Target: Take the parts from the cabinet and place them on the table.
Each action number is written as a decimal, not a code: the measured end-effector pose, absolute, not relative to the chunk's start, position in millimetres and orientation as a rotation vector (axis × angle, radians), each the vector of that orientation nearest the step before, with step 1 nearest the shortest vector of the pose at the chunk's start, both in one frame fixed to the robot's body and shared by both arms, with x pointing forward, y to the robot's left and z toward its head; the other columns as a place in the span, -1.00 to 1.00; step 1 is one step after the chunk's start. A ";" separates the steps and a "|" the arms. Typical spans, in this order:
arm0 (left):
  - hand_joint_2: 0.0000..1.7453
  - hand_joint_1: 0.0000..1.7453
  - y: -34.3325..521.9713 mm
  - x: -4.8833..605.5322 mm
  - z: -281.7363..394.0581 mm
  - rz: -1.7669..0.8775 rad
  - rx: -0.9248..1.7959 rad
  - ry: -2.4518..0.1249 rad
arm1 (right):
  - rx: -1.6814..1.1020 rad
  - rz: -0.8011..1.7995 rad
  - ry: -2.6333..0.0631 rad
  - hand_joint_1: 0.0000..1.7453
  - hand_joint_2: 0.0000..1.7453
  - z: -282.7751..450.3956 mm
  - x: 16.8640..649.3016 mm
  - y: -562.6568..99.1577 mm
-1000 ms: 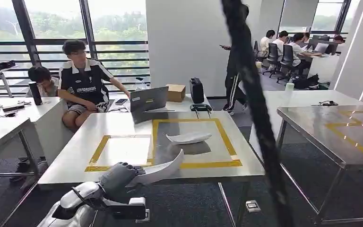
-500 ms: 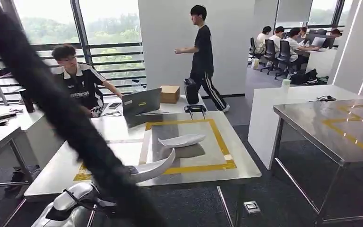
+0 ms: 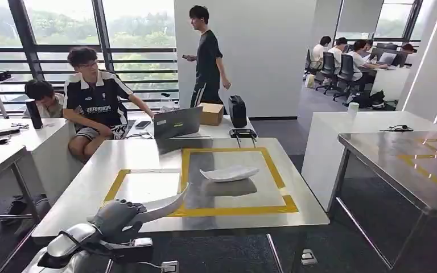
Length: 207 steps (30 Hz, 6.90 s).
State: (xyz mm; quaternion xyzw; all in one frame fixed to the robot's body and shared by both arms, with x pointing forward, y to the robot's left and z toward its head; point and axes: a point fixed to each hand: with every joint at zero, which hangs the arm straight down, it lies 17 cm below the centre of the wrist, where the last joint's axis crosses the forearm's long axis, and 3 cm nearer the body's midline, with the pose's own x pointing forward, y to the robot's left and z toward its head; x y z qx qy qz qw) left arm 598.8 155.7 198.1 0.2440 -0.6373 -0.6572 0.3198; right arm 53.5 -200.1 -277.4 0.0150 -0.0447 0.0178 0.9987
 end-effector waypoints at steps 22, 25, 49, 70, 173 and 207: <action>1.00 1.00 165.6 601.9 190.9 -1.736 0.655 -1.633 | 0.039 0.037 -0.088 -1.00 -1.00 -277.1 51.8 -197.2; 1.00 1.00 162.1 601.1 190.8 -1.740 0.648 -1.635 | 0.038 0.037 -0.092 -1.00 -1.00 -276.9 53.8 -197.2; 1.00 1.00 150.6 603.3 197.5 -1.753 0.654 -1.634 | 0.045 0.045 -0.087 -1.00 -1.00 -276.7 51.2 -194.1; 1.00 1.00 194.7 605.6 174.3 -1.712 0.670 -1.549 | 0.047 0.033 -0.075 -1.00 -1.00 -277.0 49.6 -195.5; 1.00 -1.00 199.6 595.4 139.4 -1.601 0.712 -1.540 | 0.056 0.021 -0.073 -1.00 -1.00 -275.4 53.6 -187.1; 1.00 -1.00 198.1 593.9 147.3 -1.549 0.686 -1.599 | 0.041 0.023 -0.078 -1.00 -1.00 -276.5 54.7 -195.3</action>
